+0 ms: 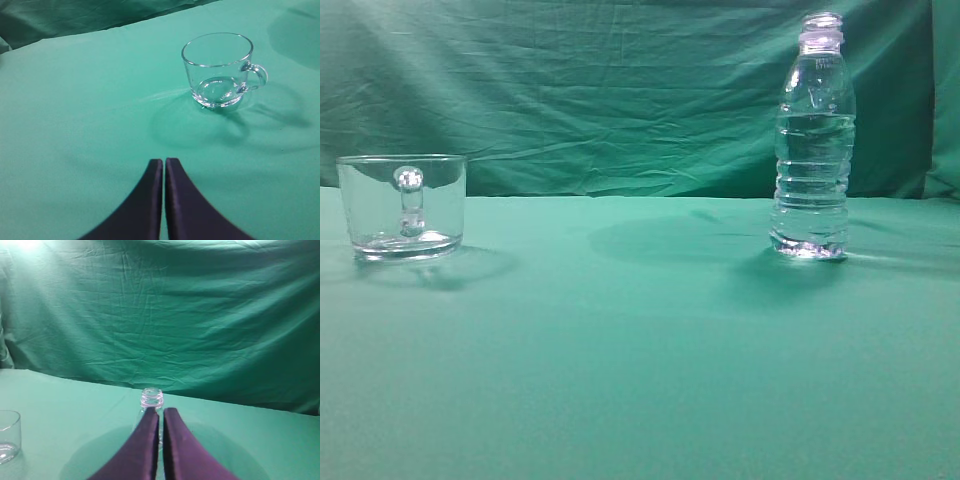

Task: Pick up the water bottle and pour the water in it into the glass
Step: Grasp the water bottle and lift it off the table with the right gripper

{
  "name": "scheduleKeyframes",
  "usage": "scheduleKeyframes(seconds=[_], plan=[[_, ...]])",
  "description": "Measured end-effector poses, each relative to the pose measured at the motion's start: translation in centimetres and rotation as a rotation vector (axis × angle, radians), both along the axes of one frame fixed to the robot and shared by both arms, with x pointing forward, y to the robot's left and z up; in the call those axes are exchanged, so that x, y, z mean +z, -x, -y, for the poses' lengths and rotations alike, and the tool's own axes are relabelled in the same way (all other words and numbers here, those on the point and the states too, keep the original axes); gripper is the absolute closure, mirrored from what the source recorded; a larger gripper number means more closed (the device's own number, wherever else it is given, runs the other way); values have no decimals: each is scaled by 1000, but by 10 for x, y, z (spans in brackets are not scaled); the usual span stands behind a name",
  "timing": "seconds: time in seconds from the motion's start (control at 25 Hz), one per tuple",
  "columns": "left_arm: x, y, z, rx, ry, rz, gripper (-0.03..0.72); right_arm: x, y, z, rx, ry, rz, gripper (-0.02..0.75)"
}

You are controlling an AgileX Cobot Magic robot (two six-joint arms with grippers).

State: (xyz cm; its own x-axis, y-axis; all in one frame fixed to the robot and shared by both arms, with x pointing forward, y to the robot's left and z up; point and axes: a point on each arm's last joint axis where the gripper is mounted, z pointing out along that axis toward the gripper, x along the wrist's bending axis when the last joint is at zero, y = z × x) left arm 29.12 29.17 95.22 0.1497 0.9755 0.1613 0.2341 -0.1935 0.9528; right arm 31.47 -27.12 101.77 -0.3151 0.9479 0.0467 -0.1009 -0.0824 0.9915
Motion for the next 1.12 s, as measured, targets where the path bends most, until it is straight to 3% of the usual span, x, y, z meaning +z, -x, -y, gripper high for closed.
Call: scheduleKeyframes(seconds=[0.16, 0.32, 0.68, 0.92, 0.96, 1.12], plan=[[0, 0, 0, 0, 0, 0, 688, -1, 0, -2, 34, -20, -22, 738], [0, 0, 0, 0, 0, 0, 688, -8, -8, 2, -20, -62, -130, 738], [0, 0, 0, 0, 0, 0, 688, -28, -26, 6, -76, -3, -333, 738], [0, 0, 0, 0, 0, 0, 688, -26, -28, 8, -104, -46, -318, 738], [0, 0, 0, 0, 0, 0, 688, -25, -29, 8, -105, -29, -305, 691], [0, 0, 0, 0, 0, 0, 688, -29, -33, 2, -69, 43, -320, 691]])
